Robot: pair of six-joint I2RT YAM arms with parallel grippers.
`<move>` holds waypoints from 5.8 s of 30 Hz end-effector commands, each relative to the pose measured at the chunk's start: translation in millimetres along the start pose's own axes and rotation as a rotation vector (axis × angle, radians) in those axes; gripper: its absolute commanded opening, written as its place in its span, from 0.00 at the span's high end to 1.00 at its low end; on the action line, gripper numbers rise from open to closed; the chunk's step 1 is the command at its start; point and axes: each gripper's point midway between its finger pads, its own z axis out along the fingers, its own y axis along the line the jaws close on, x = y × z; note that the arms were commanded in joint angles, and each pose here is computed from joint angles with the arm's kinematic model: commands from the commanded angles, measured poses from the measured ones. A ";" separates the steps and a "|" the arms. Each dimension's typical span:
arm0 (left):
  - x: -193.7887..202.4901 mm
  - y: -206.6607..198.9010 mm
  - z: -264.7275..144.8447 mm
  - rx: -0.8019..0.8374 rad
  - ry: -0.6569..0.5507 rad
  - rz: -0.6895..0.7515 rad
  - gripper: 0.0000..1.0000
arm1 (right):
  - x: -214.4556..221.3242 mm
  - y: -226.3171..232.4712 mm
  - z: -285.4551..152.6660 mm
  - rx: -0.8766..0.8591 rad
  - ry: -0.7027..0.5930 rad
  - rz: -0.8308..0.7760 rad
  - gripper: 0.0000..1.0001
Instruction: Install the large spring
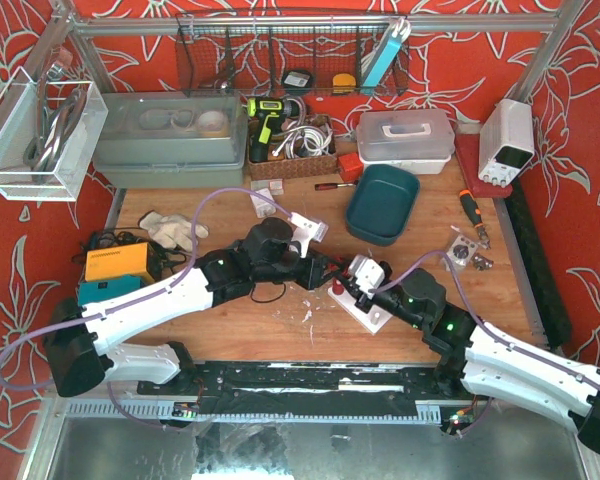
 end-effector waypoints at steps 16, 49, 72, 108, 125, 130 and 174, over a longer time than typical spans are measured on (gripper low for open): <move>-28.4 12.7 -37.5 -0.205 -0.143 0.364 1.00 | 58.0 -100.8 -80.1 0.606 0.558 0.596 0.01; 88.8 -31.8 112.1 -0.217 0.276 0.829 1.00 | 177.6 -202.7 -61.4 0.824 0.890 1.040 0.01; 109.5 -3.1 140.5 -0.277 0.369 0.786 0.76 | 183.2 -197.1 -64.3 0.802 0.854 1.025 0.01; -40.1 270.7 -94.7 -1.092 -0.412 0.437 0.00 | 185.8 -231.6 -97.6 1.019 0.570 0.426 0.01; -9.0 318.7 -147.9 -1.100 -0.585 0.341 0.00 | 223.9 -243.8 -85.5 1.046 0.505 0.348 0.01; -0.5 311.8 -167.2 -1.067 -0.681 0.320 0.00 | 231.4 -243.2 -95.3 1.087 0.439 0.367 0.01; 7.8 326.8 -173.9 -1.031 -0.706 0.247 0.00 | 231.8 -243.9 -96.3 1.090 0.462 0.370 0.01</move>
